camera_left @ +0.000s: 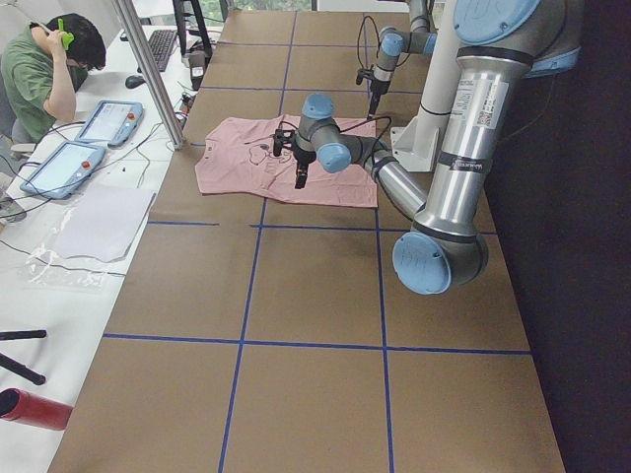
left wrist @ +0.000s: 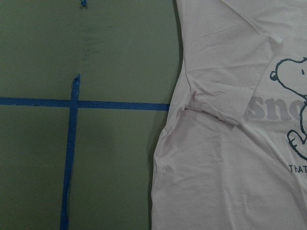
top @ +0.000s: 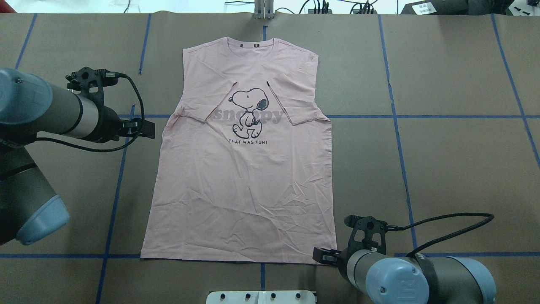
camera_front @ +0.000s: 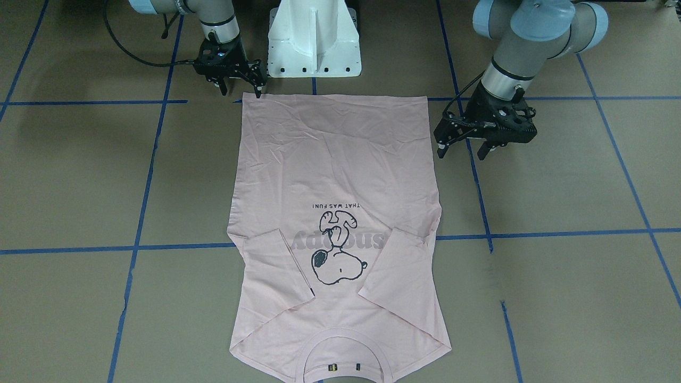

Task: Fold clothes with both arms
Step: 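Move both grippers to the shirt's side edges near the hem, then grasp the hem corners nearest the robot with both grippers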

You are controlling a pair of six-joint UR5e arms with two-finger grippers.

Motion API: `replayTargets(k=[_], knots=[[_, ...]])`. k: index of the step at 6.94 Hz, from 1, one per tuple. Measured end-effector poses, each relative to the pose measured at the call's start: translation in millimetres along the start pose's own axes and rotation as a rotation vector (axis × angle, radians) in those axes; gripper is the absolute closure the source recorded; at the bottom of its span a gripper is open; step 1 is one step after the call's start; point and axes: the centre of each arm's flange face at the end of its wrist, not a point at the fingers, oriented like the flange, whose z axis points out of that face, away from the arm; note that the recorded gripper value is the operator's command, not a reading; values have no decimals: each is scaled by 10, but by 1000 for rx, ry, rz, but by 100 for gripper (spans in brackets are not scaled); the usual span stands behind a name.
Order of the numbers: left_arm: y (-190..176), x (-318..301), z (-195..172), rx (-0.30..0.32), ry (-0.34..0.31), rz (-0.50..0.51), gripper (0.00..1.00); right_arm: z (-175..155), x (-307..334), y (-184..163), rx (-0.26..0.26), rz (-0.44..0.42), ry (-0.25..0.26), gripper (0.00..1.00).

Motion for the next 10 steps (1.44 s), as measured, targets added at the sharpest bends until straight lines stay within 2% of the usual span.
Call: replayTargets(k=[1, 3, 4, 9, 10], knots=[[1, 0, -3, 0, 0, 0, 0, 43, 15, 87, -11, -13, 23, 11], [-1, -7, -8, 1, 0, -1, 0, 59, 0, 159, -31, -21, 37, 35], [-1, -8, -9, 1, 0, -1, 0, 57, -8, 165, -34, -22, 37, 40], [3, -8, -22, 2, 1, 0, 0, 47, -23, 37, -37, -13, 37, 39], [4, -7, -24, 1, 2, 0, 0, 64, -20, 36, -38, -14, 41, 43]])
